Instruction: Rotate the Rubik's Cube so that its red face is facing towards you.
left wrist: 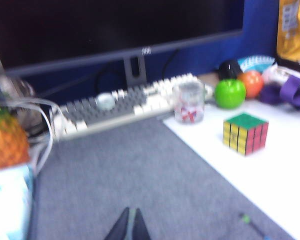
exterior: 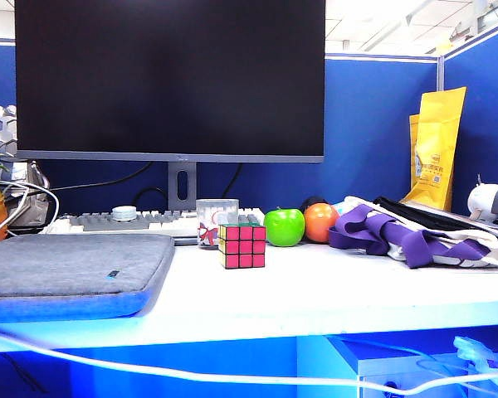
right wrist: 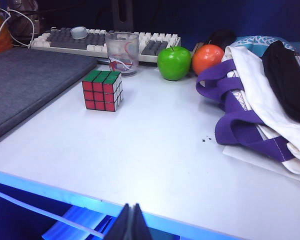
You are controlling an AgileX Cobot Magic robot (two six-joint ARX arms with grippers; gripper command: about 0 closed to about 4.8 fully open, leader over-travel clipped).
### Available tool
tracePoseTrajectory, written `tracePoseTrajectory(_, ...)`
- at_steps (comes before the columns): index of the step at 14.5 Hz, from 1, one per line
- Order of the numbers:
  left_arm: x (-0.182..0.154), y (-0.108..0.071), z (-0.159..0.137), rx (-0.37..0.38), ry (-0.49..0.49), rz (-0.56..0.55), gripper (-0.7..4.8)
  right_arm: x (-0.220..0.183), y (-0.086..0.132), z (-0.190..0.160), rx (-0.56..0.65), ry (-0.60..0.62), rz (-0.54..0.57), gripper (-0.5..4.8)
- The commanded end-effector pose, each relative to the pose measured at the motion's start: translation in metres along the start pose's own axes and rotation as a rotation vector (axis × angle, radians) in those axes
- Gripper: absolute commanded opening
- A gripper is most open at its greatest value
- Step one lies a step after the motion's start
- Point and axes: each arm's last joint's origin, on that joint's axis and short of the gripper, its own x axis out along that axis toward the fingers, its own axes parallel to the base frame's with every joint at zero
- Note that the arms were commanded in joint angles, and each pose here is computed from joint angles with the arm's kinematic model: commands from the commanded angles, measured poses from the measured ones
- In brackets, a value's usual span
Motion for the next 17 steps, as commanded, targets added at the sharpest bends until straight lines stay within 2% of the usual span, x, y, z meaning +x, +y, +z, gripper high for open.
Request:
tracePoseTrajectory(1,0.0054,-0.002,-0.0222,-0.011,0.032,-0.013,-0.01,0.0008,0.0001,-0.0028,-0.001,0.006,0.006,-0.01)
tracePoseTrajectory(5,0.0068,-0.0028,-0.0241,0.002,-0.009,-0.04,-0.01,0.0006,0.0003,-0.008,0.009,0.06,0.007,-0.01)
tracePoseTrajectory(7,0.0061,-0.0083,-0.0234,0.002,-0.035,-0.23,-0.01,0.0006,0.0006,-0.008,0.009,0.059,0.015,-0.01)
tracePoseTrajectory(8,0.0058,-0.0091,-0.0233,0.002,-0.04,-0.264,-0.01,0.0007,0.0013,-0.008,0.009,0.059,0.029,-0.01)
tracePoseTrajectory(12,0.0056,-0.0074,-0.0236,0.002,-0.036,-0.245,-0.01,0.0011,0.0065,-0.008,0.003,0.059,0.083,-0.01)
tracePoseTrajectory(17,0.0056,-0.0075,-0.0237,0.001,-0.036,-0.246,-0.01,0.0011,0.0066,-0.0079,0.002,0.059,0.084,-0.01)
